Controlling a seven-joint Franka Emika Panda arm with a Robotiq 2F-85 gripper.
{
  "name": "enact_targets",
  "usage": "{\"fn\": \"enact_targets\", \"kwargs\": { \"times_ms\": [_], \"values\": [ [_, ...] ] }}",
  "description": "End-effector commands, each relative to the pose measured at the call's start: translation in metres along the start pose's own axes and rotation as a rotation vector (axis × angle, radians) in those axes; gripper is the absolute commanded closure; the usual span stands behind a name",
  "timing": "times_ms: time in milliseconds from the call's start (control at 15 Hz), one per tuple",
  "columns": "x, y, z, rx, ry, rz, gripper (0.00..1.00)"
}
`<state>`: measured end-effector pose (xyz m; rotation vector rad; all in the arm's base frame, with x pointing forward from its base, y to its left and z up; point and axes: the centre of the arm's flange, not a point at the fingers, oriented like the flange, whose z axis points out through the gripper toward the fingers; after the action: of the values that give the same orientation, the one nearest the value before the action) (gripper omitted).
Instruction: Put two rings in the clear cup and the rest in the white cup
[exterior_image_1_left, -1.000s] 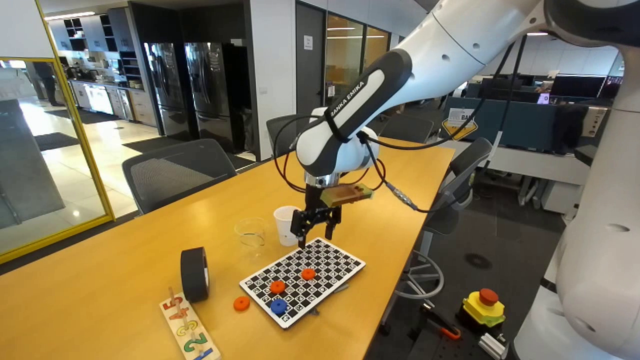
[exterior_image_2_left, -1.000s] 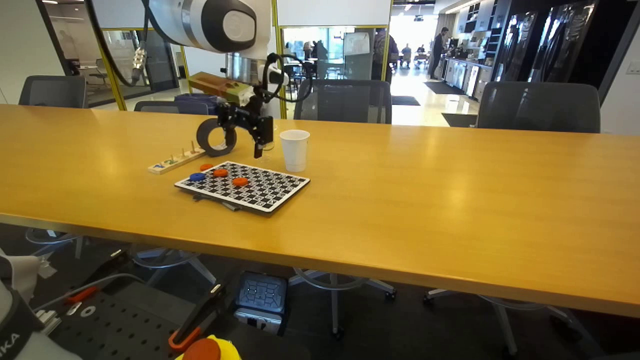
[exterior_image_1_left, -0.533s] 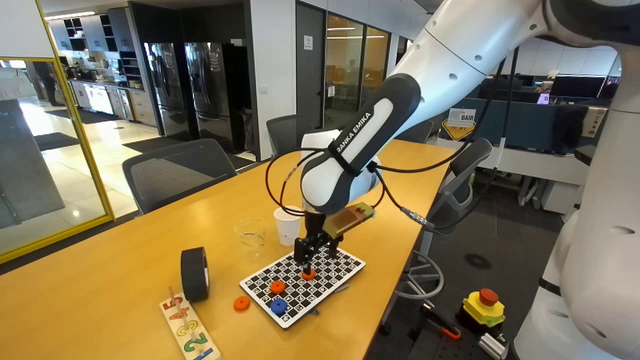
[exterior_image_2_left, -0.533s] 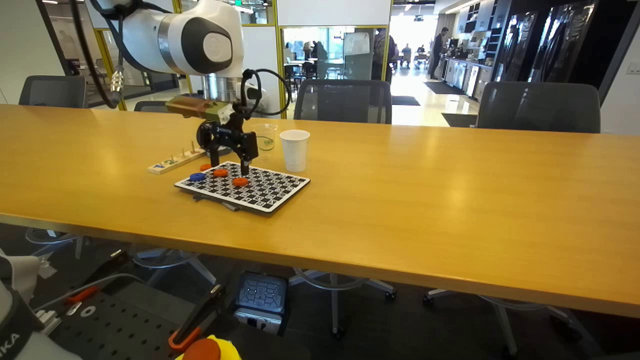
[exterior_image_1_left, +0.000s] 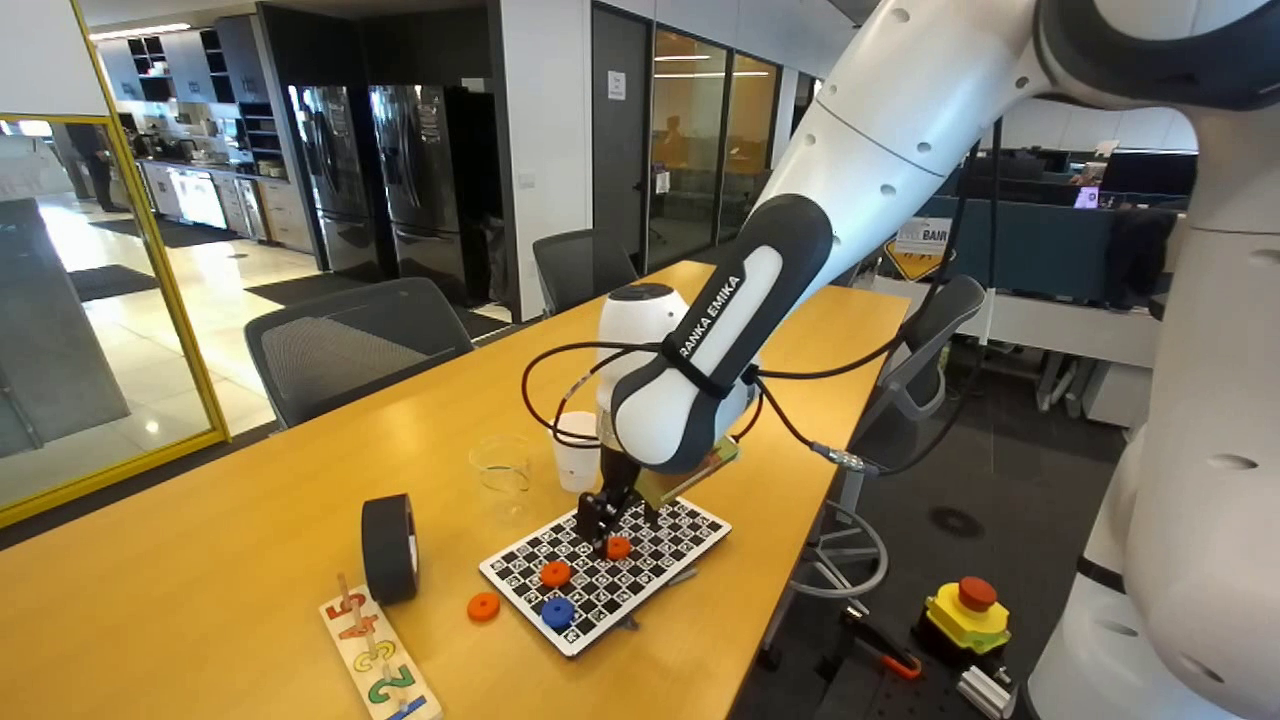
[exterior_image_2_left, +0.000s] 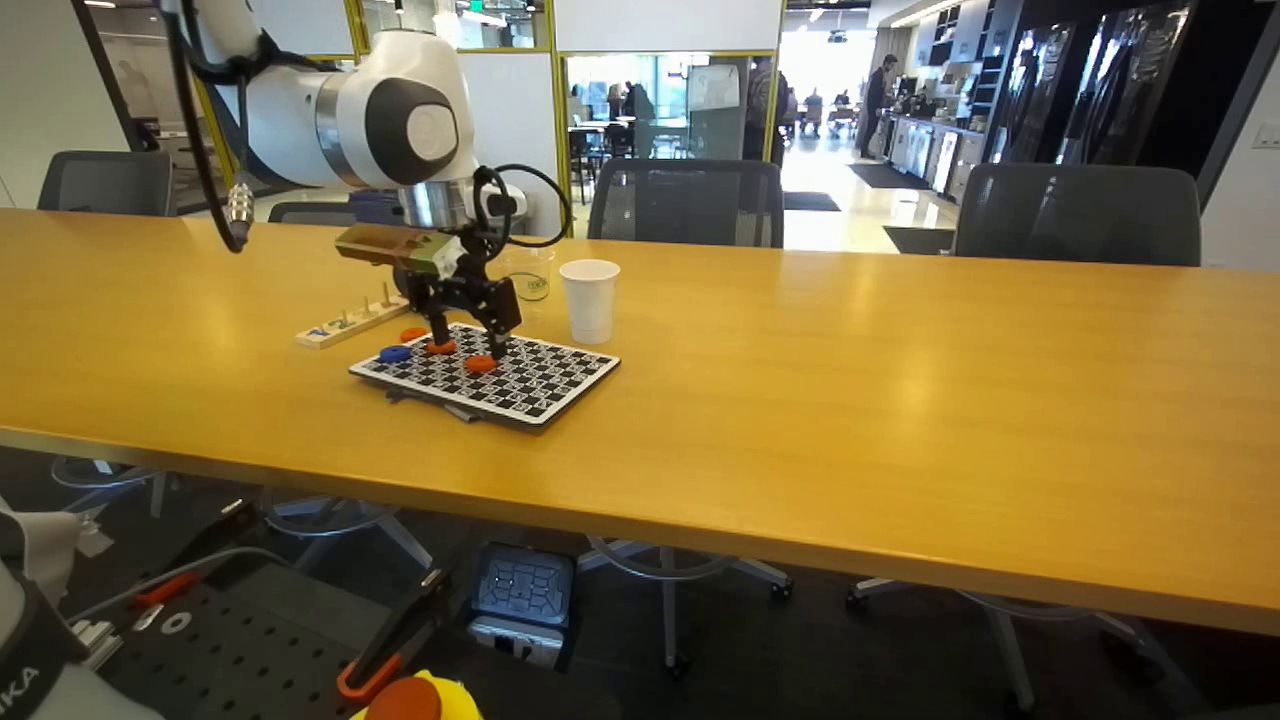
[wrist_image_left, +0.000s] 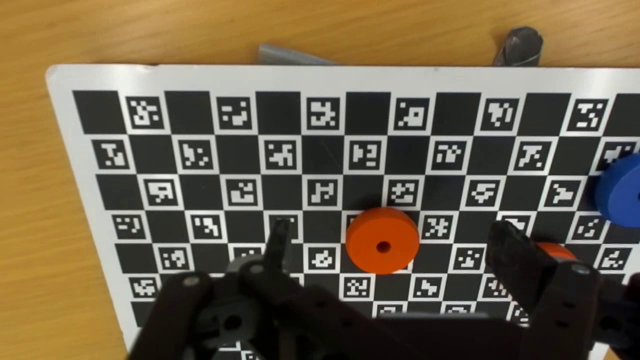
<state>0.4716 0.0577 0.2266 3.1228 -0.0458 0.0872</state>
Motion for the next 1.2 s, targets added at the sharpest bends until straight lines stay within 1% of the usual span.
{"fn": "enact_targets", "kwargs": {
  "times_ms": [0, 333, 1133],
  "values": [
    [0.003, -0.004, 0.009, -0.036, 0.05, 0.024, 0.0],
    [0.004, 0.0, 0.017, -0.056, 0.051, 0.037, 0.0],
    [0.016, -0.001, 0.022, -0.021, 0.042, 0.028, 0.0]
  ]
}}
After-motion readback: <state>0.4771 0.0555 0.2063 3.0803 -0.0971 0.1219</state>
